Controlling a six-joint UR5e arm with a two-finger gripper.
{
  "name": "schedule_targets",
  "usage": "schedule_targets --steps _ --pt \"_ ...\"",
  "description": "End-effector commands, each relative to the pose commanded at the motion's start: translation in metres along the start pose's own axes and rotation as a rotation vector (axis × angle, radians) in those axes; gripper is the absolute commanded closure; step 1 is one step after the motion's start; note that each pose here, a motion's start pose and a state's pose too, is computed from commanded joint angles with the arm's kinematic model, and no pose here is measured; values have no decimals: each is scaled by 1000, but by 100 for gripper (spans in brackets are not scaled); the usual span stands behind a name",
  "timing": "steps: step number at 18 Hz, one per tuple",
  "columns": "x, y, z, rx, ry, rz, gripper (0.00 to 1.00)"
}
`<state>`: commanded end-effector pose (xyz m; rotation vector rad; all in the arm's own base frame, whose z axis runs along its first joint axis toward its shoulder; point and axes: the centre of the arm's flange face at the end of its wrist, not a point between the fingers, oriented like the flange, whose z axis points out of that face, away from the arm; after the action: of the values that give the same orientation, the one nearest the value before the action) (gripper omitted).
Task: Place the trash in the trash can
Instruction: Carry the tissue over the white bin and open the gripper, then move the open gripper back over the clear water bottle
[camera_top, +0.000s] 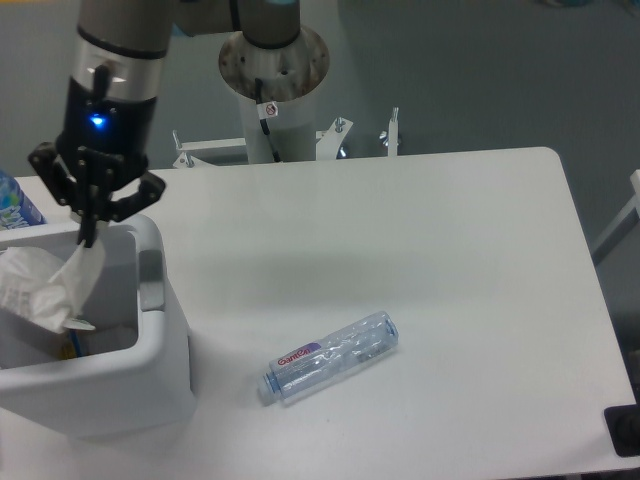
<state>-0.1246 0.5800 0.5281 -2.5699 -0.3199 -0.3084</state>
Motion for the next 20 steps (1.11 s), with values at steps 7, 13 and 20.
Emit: schedule_targets --steps 7,13,20 --pt "1 -8 0 61 -8 35 0" --pt "-24 -20 -27 112 -73 16 0" --pt "-166 -11 -58 127 -226 -57 0"
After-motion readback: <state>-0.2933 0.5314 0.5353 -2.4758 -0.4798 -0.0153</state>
